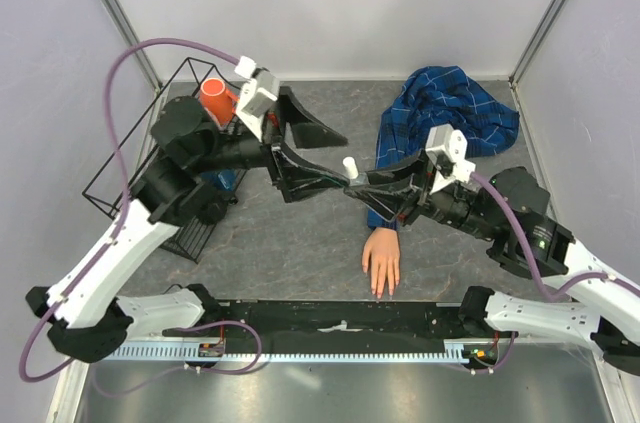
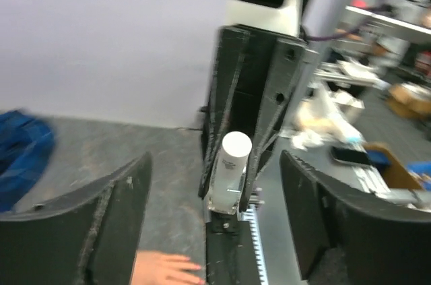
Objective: Paint the nails
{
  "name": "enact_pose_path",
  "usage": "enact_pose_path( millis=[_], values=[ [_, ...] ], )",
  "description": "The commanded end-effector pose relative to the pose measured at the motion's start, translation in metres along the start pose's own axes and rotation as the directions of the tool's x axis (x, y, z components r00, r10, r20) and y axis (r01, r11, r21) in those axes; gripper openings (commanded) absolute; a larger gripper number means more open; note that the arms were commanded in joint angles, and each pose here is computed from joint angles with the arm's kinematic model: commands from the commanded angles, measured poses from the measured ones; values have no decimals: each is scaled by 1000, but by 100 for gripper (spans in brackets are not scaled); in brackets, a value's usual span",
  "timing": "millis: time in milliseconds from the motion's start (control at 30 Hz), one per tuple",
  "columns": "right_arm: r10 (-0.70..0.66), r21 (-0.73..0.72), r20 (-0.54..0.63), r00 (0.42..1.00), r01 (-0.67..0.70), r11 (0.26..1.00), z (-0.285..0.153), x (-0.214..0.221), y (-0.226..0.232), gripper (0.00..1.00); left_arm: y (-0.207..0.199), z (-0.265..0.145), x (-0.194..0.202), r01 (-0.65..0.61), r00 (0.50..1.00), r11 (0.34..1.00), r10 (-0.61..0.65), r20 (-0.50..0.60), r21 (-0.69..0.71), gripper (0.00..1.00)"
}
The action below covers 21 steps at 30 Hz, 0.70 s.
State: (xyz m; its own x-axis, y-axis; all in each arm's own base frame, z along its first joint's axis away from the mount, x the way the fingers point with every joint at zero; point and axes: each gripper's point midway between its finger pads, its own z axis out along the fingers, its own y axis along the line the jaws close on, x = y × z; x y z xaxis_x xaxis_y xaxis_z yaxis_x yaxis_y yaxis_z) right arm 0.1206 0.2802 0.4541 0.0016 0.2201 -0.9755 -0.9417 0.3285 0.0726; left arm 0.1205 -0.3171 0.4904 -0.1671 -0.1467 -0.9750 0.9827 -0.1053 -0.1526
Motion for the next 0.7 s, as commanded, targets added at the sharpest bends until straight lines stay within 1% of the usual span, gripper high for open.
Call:
enact_pose_path(
  millis=[0,33,67,133,167,200,233,300,433,533,667],
  values=[
    [-66,122,3,998,66,990,10,-20,-24,0,29,-42,-35,12,999,911,9,50,-411,91],
    [-73,147,-24,997,76,986,17,-14,-31,0,31,-46,-35,39,998,897,-15,58,-440,91],
    [-81,153,-26,996,83,985,18,-18,-32,0,31,-51,-36,61,997,882,-34,66,-468,91],
    [-86,189,-58,995,96,977,25,-11,-41,0,37,-57,-38,110,993,848,-67,100,-519,89],
    [-91,210,-55,994,101,973,26,-14,-45,0,39,-58,-39,124,991,837,-77,110,-533,87],
    [-92,222,-58,994,103,970,27,-14,-47,0,47,-62,-34,148,989,806,-104,109,-573,84],
    [-88,235,-72,993,103,966,31,-9,-51,0,50,-63,-33,172,985,789,-126,119,-590,83],
    [-88,288,-85,993,109,951,33,-9,-61,0,59,-62,-30,187,982,766,-149,113,-615,79],
    [-82,317,-113,990,114,941,41,-2,-68,0,67,-59,-30,205,979,748,-163,125,-631,73],
    [-81,316,-114,990,114,942,44,-2,-69,0,73,-55,-27,209,978,744,-175,117,-635,70],
    [-81,323,-117,990,115,939,44,-1,-70,0,80,-51,-19,217,975,738,-199,102,-639,62]
  ],
)
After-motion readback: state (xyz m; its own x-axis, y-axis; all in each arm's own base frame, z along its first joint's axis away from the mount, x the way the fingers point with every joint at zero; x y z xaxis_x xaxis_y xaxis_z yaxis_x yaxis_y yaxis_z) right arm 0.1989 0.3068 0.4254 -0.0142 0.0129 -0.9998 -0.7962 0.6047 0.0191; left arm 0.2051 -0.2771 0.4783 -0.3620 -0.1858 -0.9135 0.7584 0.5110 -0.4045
